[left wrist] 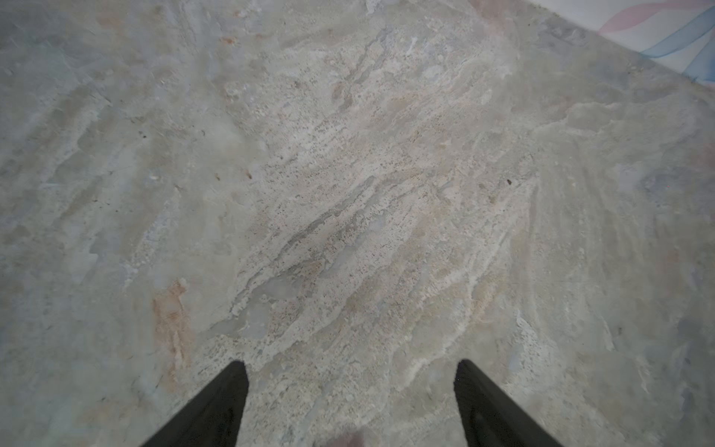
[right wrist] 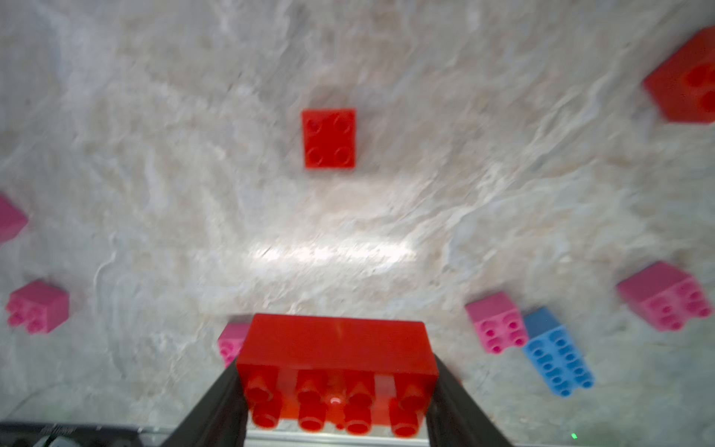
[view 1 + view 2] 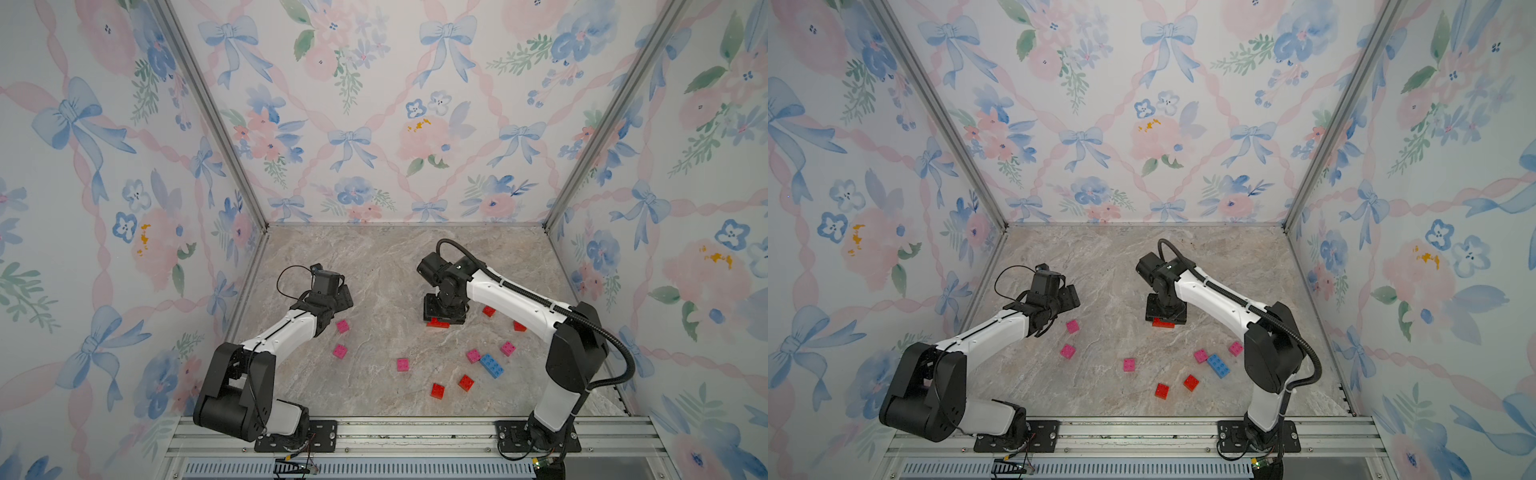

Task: Assemble the letter v with lego
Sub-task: Pick up the lego brick from the center of the board, then assemble the lego brick with the lego brick.

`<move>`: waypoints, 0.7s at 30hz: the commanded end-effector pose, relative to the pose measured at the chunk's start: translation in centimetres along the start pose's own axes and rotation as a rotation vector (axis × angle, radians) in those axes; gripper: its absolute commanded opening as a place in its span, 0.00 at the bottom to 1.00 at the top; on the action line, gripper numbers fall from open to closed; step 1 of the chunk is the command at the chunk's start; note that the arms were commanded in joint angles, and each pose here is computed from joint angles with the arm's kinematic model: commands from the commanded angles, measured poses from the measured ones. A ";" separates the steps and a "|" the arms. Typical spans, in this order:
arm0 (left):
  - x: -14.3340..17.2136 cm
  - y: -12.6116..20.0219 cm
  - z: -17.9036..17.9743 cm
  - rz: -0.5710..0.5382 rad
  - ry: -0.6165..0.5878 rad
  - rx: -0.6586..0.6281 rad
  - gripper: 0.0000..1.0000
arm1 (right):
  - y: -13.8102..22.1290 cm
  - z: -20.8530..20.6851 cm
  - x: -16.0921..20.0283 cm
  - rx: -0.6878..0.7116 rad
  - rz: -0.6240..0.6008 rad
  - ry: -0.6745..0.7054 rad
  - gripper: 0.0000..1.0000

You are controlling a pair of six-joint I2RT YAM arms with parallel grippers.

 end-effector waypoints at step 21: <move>-1.0 1.3 -0.5 -0.066 0.017 0.032 0.85 | -6.5 1.0 -6.0 0.031 0.118 0.086 0.22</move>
Point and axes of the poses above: each gripper's point midway between its finger pads, its own y axis back along the fingers, its own z axis along the line the jaws close on, x = y × z, the point moved 5 cm from there along y, back along the fingers, and after that the axes turned 2 degrees about y, right-handed, at the moved point
